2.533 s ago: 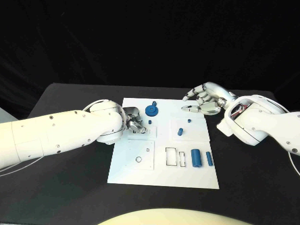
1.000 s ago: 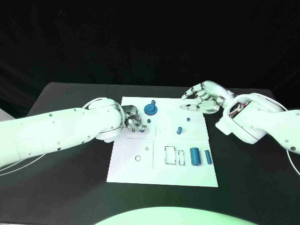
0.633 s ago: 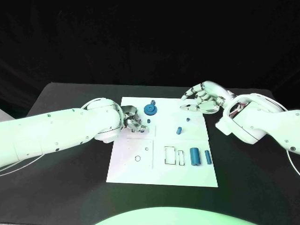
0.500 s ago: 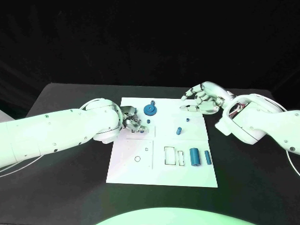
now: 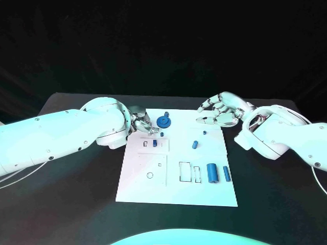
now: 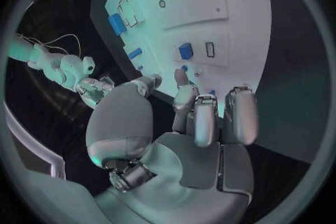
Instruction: Assemble the parts on the task board
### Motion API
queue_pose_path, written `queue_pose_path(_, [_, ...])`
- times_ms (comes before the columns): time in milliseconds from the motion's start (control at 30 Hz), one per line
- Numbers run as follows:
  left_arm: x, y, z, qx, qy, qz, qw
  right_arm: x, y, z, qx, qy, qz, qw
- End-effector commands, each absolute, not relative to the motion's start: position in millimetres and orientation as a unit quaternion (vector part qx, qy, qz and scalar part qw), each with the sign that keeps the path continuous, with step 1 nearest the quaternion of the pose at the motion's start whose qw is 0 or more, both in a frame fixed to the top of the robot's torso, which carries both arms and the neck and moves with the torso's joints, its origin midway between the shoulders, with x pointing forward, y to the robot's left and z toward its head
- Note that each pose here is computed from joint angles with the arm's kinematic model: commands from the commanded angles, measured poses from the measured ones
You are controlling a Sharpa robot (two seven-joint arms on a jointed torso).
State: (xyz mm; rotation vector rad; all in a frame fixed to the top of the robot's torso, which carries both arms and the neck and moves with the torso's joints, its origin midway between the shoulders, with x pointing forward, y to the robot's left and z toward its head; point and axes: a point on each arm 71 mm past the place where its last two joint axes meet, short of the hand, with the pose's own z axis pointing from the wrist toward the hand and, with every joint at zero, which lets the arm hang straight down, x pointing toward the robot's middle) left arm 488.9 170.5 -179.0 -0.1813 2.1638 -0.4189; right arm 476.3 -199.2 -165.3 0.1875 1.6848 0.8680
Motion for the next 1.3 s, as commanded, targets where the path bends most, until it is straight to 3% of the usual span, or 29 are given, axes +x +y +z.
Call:
queue_pose_path(33, [488.4,172.7,-172.0,-0.068,0.883,-0.172,0.431,475.8,-198.2,-166.0,0.072,0.723,0.373,0.576])
queue_pose_path(267, [505.4,189.8,-152.3,-0.097,0.877,-0.181,0.434,476.8,-199.5,-166.2,0.074,0.722,0.372,0.578])
queue_pose_path(533, [541.2,205.4,-137.4,-0.123,0.866,-0.169,0.455,477.4,-199.6,-165.8,0.074,0.72,0.374,0.58])
queue_pose_path(833, [564.3,202.8,-144.8,-0.11,0.881,-0.138,0.439,476.4,-197.2,-165.5,0.073,0.719,0.377,0.579])
queue_pose_path(1300, [578.4,197.0,-163.6,-0.103,0.896,-0.117,0.417,475.3,-195.0,-165.2,0.071,0.719,0.38,0.577])
